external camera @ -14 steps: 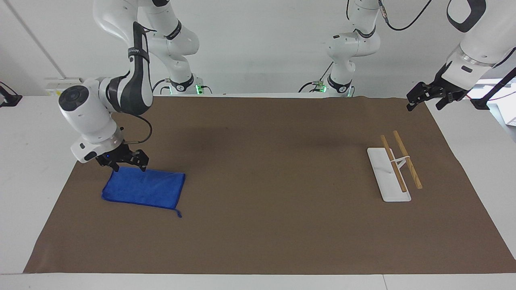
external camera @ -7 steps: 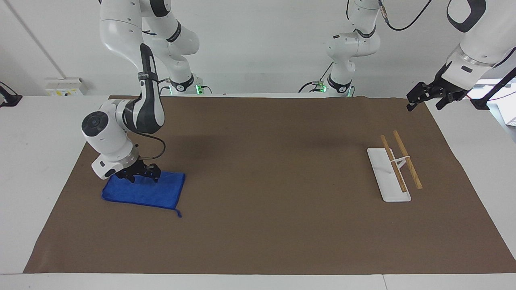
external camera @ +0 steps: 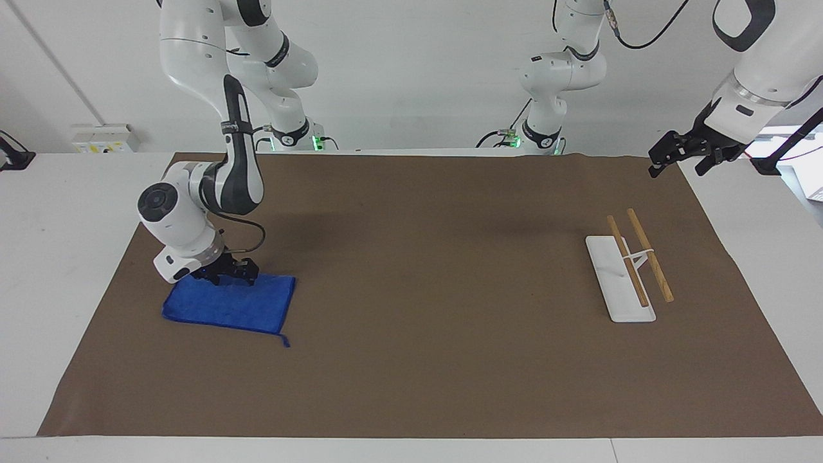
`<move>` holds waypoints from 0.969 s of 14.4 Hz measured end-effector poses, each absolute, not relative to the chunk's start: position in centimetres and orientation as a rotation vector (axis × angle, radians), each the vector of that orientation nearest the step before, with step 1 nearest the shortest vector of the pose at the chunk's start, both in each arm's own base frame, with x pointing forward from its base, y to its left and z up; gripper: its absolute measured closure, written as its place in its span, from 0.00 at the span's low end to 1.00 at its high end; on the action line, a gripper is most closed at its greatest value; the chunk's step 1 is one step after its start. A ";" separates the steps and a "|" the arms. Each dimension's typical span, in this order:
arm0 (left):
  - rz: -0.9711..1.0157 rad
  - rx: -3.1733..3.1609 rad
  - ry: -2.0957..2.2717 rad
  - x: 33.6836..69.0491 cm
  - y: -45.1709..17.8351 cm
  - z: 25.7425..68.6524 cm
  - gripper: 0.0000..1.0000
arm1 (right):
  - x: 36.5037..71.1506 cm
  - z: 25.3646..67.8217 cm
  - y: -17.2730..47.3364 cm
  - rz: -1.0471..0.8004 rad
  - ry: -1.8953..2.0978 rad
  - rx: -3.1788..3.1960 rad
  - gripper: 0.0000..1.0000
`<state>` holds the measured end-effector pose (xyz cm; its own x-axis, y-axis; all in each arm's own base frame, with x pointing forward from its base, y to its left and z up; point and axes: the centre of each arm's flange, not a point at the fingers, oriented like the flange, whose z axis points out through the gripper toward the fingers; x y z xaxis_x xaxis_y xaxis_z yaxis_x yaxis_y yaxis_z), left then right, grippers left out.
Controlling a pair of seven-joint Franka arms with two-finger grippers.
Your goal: Right arm passes towel to left arm to hang
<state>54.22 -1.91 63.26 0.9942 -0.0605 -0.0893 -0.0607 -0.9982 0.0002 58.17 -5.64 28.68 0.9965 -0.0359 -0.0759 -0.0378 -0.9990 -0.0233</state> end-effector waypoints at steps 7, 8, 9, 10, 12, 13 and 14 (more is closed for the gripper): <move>0.140 -3.134 0.095 54.2 -1.9 63.3 0.00 | 57.6 28.7 -5.5 0.097 0.057 -3.116 0.44; 0.140 -3.134 0.096 54.2 -1.9 63.3 0.00 | 57.6 28.8 -5.5 0.093 0.055 -3.116 0.54; 0.140 -3.134 0.100 54.2 -2.1 63.3 0.00 | 57.6 29.0 -5.4 0.090 0.054 -3.116 0.64; 0.139 -3.134 0.106 54.2 -2.3 63.3 0.00 | 57.6 29.0 -5.4 0.089 0.050 -3.116 0.77; 0.135 -3.134 0.110 54.2 -2.4 63.3 0.00 | 57.8 29.3 -4.7 0.088 0.031 -3.116 0.96; 0.137 -3.134 0.109 54.2 -2.4 63.2 0.00 | 58.1 29.9 -4.0 0.100 0.010 -3.115 0.96; 0.136 -3.134 0.109 54.3 -2.4 63.1 0.00 | 58.7 31.0 -2.9 0.116 -0.016 -3.109 0.96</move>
